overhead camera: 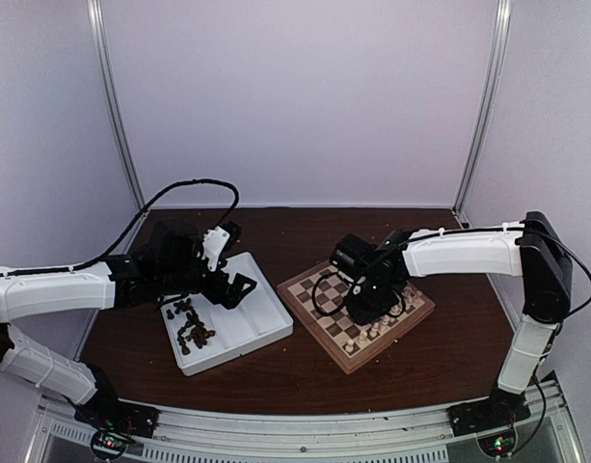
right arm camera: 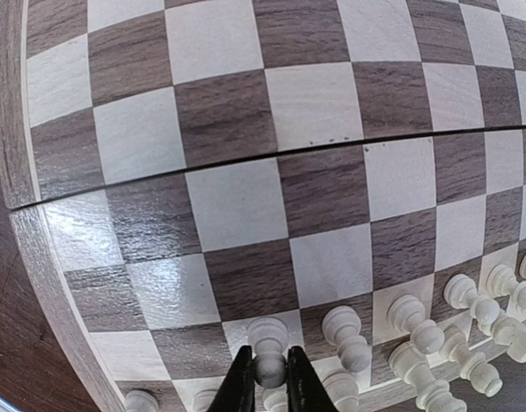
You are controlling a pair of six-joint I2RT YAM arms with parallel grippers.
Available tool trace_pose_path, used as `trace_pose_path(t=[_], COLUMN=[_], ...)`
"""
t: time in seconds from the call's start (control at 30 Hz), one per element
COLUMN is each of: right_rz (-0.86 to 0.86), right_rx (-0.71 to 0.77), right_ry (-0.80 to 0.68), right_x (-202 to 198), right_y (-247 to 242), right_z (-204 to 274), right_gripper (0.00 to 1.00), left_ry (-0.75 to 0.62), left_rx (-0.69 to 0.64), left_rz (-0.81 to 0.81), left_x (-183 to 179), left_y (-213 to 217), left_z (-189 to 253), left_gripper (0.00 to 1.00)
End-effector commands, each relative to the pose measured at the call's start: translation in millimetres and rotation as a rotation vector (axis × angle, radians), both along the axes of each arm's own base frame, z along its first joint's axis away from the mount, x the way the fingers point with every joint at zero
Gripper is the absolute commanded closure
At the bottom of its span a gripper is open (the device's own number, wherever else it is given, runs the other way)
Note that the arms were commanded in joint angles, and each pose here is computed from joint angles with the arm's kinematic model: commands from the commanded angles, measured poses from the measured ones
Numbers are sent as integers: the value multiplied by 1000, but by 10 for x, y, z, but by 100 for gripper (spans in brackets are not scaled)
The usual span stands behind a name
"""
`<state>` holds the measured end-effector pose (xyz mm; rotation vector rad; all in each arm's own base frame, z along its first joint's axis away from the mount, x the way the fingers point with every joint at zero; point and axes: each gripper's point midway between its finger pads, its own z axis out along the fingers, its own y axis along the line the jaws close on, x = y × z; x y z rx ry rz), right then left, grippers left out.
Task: Set up the chess pieces on the board
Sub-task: Place the chess piece on the chessboard.
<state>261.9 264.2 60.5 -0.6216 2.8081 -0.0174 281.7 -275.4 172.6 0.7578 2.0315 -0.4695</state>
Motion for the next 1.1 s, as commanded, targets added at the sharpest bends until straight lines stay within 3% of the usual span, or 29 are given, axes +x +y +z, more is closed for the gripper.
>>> trace_pose_path(t=[0.0, 1.07], right_rz=[-12, -9], right_rx=[-11, 18], right_ry=[-25, 11], right_x=[64, -38], right_y=[-27, -26], right_z=[76, 66], right_gripper=[87, 90], left_ry=[-31, -10], left_rx=[-36, -43], left_rz=[-23, -52], left_x=[24, 7], left_y=[-91, -159], left_z=[137, 96], left_gripper=[3, 4])
